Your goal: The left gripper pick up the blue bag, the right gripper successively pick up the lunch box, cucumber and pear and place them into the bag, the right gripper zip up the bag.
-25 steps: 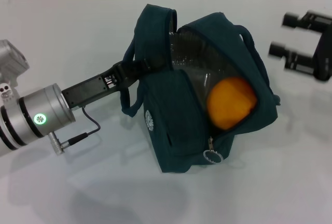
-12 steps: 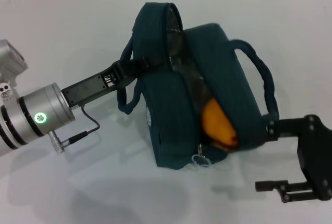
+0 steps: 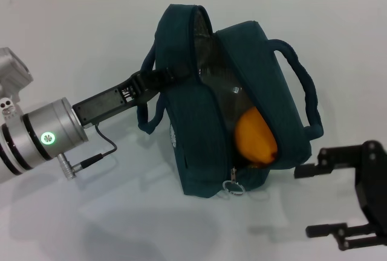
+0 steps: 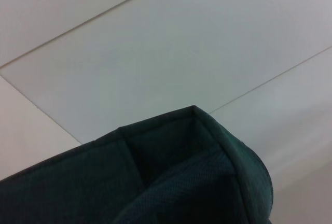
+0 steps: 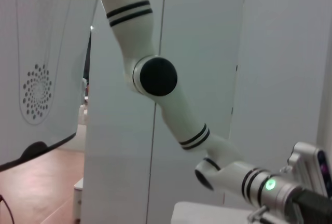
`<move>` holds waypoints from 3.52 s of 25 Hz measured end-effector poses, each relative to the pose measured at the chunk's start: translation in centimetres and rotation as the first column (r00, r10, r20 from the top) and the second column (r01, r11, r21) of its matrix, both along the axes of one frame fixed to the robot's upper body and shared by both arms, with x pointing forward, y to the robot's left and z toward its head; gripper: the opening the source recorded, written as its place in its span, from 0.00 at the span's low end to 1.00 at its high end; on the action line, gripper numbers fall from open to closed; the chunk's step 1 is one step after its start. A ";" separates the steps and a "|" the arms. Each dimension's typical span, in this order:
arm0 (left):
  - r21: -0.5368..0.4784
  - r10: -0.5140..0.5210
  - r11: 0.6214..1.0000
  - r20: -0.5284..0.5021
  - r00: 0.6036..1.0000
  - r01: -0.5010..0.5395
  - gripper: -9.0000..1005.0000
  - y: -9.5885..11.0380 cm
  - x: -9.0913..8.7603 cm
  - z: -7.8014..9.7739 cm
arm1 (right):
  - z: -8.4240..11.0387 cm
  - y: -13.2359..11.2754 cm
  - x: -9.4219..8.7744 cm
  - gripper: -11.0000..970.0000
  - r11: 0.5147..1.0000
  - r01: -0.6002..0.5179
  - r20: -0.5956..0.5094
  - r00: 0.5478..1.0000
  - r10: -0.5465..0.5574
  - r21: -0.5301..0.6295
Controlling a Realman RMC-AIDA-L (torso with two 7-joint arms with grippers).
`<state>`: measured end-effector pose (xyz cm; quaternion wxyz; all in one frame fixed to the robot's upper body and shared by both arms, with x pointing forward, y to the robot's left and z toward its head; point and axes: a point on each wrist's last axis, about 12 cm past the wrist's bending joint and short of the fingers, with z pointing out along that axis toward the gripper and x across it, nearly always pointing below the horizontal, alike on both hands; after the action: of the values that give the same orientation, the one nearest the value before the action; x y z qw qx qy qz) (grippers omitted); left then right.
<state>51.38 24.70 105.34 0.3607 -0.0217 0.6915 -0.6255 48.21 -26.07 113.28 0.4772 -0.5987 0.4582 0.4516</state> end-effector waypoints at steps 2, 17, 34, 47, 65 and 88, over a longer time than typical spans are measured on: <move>0.000 0.000 1.000 0.000 1.000 0.000 0.09 0.0 0.0 0.0 | -0.5 0.2 0.1 0.66 1.000 0.004 -0.021 1.000 -0.005 -0.019; -0.009 0.005 1.000 0.003 1.000 -0.005 0.09 -0.1 0.1 0.1 | -1.5 -1.3 2.3 0.66 0.970 0.241 -0.033 0.970 -0.242 -0.029; -0.003 0.011 1.000 0.006 1.000 -0.011 0.09 0.2 0.1 0.1 | -2.3 0.5 1.1 0.66 0.992 0.103 -0.070 0.992 -0.108 -0.067; -0.004 0.013 1.000 0.008 1.000 -0.013 0.09 0.2 0.2 0.2 | -5.0 0.7 2.1 0.66 0.970 0.199 -0.157 0.963 -0.220 -0.141; -0.012 0.019 1.000 0.015 1.000 -0.019 0.50 0.2 0.2 0.3 | -6.1 3.3 4.1 0.64 0.961 0.233 -0.204 0.944 -0.260 -0.147; -0.023 0.036 0.999 0.014 0.999 -0.036 0.55 0.5 0.0 0.2 | -7.0 4.7 3.7 0.48 0.964 0.196 -0.223 0.946 -0.234 -0.179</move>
<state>51.37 25.23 105.56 0.3765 -0.0339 0.6812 -0.6269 51.93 -21.36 106.26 0.4162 -0.5205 0.6094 0.4295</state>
